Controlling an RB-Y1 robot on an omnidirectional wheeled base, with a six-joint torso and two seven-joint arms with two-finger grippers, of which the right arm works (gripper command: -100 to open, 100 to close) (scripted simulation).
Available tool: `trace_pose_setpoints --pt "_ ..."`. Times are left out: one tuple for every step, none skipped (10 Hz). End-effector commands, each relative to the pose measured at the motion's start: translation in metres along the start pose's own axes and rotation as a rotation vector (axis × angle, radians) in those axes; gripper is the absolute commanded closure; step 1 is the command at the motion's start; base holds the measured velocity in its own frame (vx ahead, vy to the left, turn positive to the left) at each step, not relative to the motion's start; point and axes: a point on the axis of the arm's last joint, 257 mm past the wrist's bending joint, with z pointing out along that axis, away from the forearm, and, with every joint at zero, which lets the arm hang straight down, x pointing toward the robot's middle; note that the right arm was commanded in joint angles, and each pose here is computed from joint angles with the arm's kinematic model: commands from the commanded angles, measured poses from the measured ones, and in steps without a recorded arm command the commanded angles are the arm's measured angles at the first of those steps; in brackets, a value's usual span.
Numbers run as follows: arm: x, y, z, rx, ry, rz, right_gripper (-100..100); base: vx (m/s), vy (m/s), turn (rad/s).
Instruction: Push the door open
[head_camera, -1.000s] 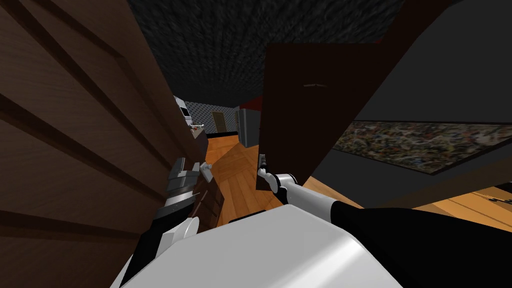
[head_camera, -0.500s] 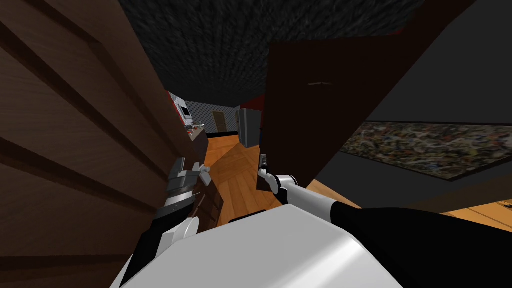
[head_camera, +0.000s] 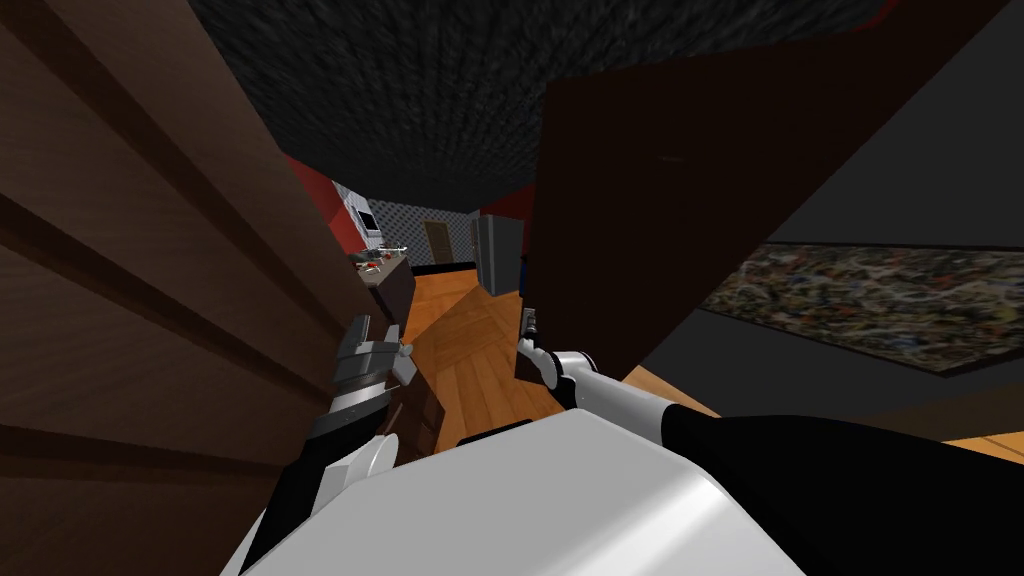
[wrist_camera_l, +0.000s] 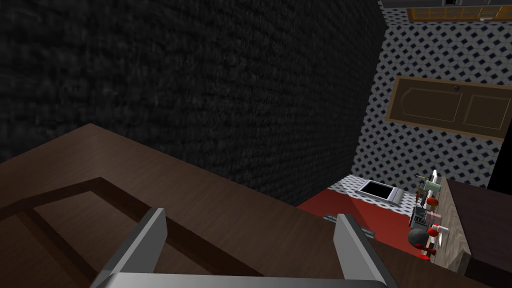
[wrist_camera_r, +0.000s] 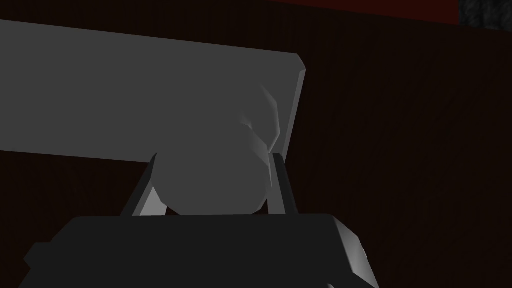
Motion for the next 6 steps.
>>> trace_pose_setpoints --pt "-0.010 0.004 0.0005 -0.019 -0.030 0.007 100 0.129 -0.014 -0.006" --pt "-0.011 0.004 -0.0010 -0.022 -0.037 0.010 100 0.136 -0.007 -0.012" --pt "-0.011 0.004 -0.0043 -0.027 -0.049 0.019 100 0.133 -0.011 -0.013" --pt "-0.011 0.003 -0.0082 -0.030 -0.059 0.027 100 0.161 -0.001 -0.014" --pt "-0.011 0.003 -0.0082 -0.030 -0.059 0.027 100 0.121 -0.006 -0.006" --pt "-0.010 0.002 -0.0102 -0.031 -0.063 0.032 100 0.075 -0.015 -0.007"
